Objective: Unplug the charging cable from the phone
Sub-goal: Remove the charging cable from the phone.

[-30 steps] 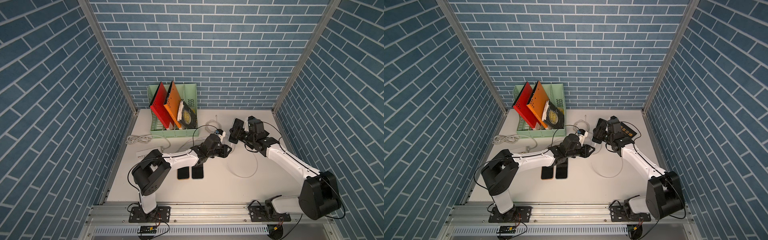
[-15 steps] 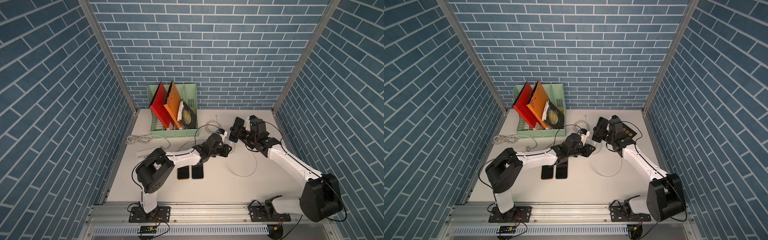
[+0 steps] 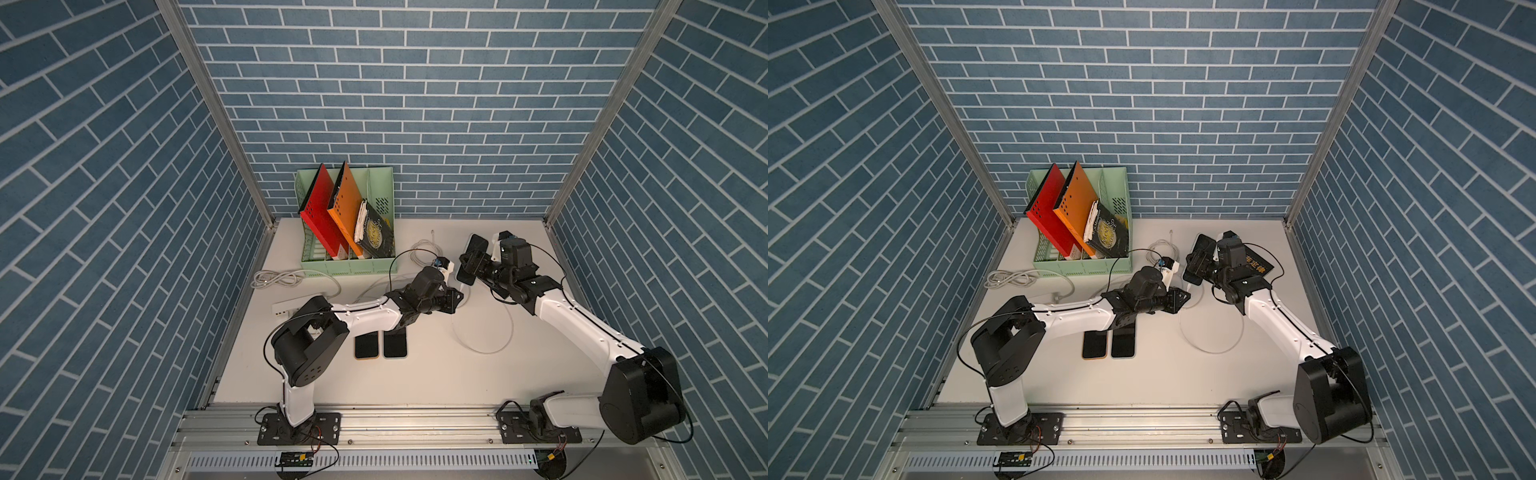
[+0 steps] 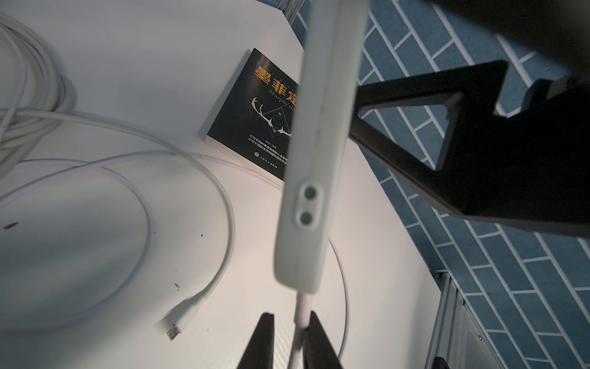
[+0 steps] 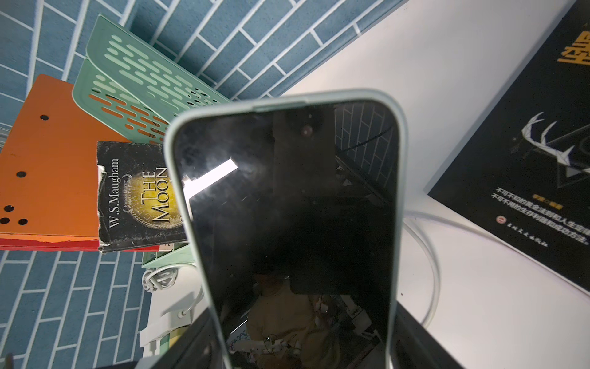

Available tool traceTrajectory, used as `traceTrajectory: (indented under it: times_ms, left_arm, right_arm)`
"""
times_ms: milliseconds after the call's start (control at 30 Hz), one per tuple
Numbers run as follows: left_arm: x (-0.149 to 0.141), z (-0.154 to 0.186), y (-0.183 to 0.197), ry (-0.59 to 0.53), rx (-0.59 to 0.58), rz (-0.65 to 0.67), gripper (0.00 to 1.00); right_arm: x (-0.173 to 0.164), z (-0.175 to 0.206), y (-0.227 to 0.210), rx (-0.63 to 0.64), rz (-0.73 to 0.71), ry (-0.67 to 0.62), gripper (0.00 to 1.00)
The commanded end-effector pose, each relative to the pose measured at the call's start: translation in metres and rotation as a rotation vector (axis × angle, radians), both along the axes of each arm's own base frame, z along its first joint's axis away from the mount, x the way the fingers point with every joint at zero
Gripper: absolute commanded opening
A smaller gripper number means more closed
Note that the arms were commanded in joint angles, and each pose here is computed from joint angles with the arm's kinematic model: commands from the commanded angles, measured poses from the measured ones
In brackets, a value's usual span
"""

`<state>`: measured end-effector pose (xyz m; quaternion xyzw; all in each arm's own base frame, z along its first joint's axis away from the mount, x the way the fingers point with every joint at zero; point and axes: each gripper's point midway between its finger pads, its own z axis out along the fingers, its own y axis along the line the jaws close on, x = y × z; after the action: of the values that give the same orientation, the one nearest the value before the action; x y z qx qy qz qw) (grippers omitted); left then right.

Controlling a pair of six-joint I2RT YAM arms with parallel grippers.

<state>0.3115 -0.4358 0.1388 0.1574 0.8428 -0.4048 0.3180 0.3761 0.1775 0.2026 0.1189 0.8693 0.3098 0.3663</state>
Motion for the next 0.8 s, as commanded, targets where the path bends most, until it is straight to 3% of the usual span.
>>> traceTrajectory:
  times_ms: [0, 333, 467, 600, 767]
  left_arm:
    - [0.0035, 0.0144, -0.0040, -0.037, -0.012, 0.003, 0.19]
    - [0.0039, 0.0224, -0.0030, -0.049, -0.025, 0.007, 0.22]
    - [0.0029, 0.0231, -0.0019, -0.050, -0.027, 0.008, 0.15]
    - [0.0024, 0.0236, -0.0013, -0.052, -0.027, 0.007, 0.01]
    - [0.0016, 0.0215, 0.0003, -0.053, -0.016, 0.006, 0.00]
  right_arm:
    - [0.0037, 0.0257, 0.0009, 0.060, -0.011, -0.075, 0.21]
    - [0.0021, 0.0234, 0.0004, 0.065, -0.015, -0.068, 0.21]
    - [0.0020, 0.0229, 0.0007, 0.069, -0.014, -0.067, 0.21]
    - [0.0025, 0.0238, 0.0012, 0.074, -0.015, -0.067, 0.20]
    - [0.0058, 0.0273, 0.0010, 0.076, -0.020, -0.074, 0.20]
